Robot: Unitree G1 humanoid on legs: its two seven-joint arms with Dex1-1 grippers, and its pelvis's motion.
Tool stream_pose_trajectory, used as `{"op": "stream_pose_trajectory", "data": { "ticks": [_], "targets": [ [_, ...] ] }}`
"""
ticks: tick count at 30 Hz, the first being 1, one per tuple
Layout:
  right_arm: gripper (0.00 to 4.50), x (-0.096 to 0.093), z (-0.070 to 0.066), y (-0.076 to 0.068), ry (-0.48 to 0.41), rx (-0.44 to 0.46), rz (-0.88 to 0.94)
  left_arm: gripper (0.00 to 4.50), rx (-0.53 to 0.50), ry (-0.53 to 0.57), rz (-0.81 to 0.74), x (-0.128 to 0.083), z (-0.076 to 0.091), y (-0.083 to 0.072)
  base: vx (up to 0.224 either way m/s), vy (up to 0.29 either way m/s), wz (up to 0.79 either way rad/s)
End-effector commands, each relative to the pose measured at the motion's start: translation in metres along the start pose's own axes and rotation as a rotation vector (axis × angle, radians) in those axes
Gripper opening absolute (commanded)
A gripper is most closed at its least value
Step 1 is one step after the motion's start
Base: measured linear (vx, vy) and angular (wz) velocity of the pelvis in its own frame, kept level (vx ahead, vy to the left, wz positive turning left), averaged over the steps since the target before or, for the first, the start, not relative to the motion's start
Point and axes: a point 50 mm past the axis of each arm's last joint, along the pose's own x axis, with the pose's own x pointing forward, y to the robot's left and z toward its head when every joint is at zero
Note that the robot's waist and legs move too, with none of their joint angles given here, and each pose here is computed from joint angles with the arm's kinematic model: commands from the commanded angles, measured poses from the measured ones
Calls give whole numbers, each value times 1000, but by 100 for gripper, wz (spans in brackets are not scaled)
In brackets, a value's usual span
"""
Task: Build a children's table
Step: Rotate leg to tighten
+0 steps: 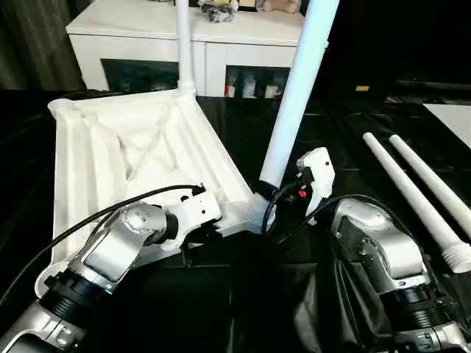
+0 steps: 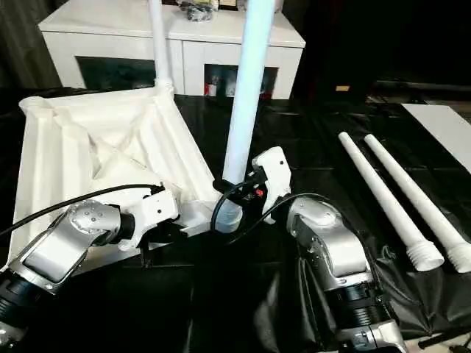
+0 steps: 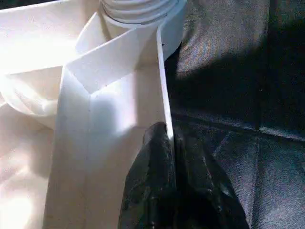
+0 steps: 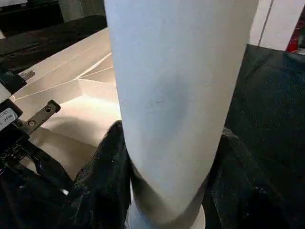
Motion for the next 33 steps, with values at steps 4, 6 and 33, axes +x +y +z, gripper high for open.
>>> {"op": "stream_pose_trajectory", "data": {
  "ticks": [4,6,33],
  "targets": [
    [182,-9,-68,-12,300,126,-185,0,23,-46,-17,3,12,-1,0,0,0],
    [182,-7,-67,-15,293,131,-240,0,8,-46,6,5,11,0,0,0,0],
    [182,49,-61,-22,216,174,-798,0,-251,-121,307,62,98,-6,-35,-3,-1]
  ]
}}
